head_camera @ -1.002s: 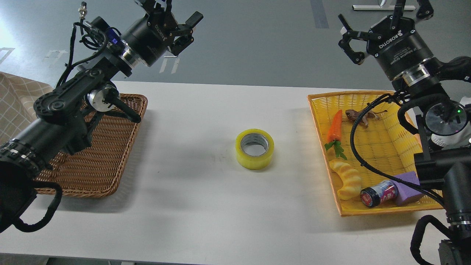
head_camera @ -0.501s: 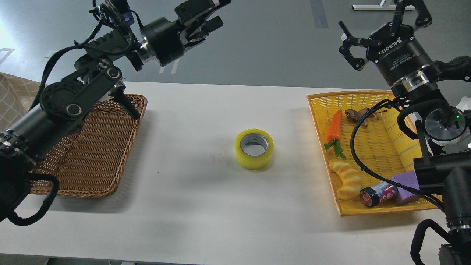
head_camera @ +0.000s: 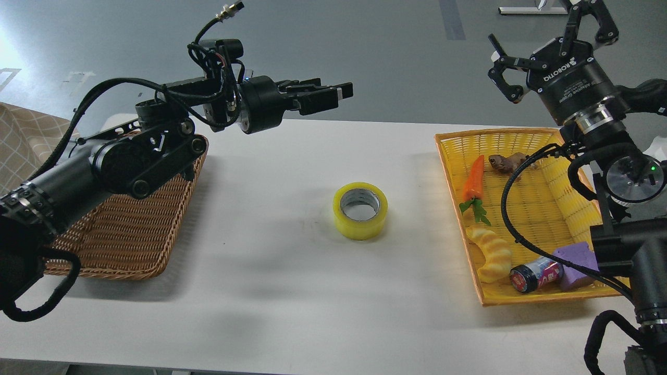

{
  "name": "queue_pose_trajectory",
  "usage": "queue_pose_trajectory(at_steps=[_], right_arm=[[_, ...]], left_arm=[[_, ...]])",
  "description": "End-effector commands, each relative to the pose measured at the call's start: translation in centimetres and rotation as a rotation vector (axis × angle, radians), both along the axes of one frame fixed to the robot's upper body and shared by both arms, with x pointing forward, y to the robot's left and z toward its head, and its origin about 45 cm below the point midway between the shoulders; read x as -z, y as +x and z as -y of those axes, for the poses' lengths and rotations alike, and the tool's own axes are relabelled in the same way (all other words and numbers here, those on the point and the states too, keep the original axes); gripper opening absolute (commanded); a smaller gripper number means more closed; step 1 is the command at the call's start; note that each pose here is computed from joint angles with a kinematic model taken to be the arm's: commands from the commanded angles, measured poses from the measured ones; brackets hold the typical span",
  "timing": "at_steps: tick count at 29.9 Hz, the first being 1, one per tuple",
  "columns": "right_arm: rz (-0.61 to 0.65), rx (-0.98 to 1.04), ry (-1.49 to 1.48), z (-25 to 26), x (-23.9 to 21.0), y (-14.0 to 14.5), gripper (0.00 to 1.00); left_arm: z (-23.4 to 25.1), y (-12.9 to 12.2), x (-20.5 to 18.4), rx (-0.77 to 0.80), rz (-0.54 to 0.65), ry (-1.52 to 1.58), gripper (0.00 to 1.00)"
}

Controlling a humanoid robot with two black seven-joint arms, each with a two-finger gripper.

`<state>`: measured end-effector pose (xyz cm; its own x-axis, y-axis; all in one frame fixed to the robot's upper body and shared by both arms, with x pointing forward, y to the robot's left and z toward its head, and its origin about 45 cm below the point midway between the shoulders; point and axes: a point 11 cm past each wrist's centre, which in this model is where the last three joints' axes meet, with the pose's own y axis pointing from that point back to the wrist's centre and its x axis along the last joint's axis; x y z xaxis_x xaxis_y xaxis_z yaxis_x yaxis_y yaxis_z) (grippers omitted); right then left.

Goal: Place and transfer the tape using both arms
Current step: 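Reach the left gripper toward the tape roll on the table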

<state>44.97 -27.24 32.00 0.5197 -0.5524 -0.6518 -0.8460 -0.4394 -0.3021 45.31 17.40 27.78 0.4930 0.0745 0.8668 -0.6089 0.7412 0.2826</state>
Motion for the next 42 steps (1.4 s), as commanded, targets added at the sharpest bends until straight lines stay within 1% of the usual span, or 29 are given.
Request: queue_pose_trajectory(at_steps=[1, 5, 10, 14, 20, 30, 37, 42], right_arm=[[-0.004, 0.001, 0.007, 0.0, 0.2, 0.0, 0.99], [-0.005, 0.002, 0.008, 0.0, 0.2, 0.0, 0.99], [-0.005, 0.001, 0.010, -0.1, 0.2, 0.0, 0.99], [-0.006, 0.000, 0.012, -0.2, 0.3, 0.0, 0.99], [-0.006, 0.000, 0.012, -0.2, 0.3, 0.0, 0.99], [-0.012, 0.001, 0.012, -0.1, 0.5, -0.1, 0.99], [-0.012, -0.001, 0.012, -0.2, 0.6, -0.1, 0.99], [-0.007, -0.004, 0.011, -0.3, 0.3, 0.0, 0.99]], left_arm=[[0.4, -0.3, 1.2, 0.020, -0.004, 0.093, 0.98], [0.5, -0.5, 1.9, 0.025, -0.012, 0.136, 0.98], [0.8, -0.2, 2.7, 0.003, 0.031, 0.269, 0.98], [1.2, -0.1, 3.3, -0.017, 0.030, 0.303, 0.98], [3.0, -1.4, 5.5, 0.031, 0.002, 0.339, 0.98], [5.0, -2.4, 6.9, 0.063, -0.022, 0.334, 0.98], [5.5, -3.4, 8.7, 0.091, -0.049, 0.363, 0.97], [5.8, -3.6, 9.2, 0.091, -0.056, 0.369, 0.97]])
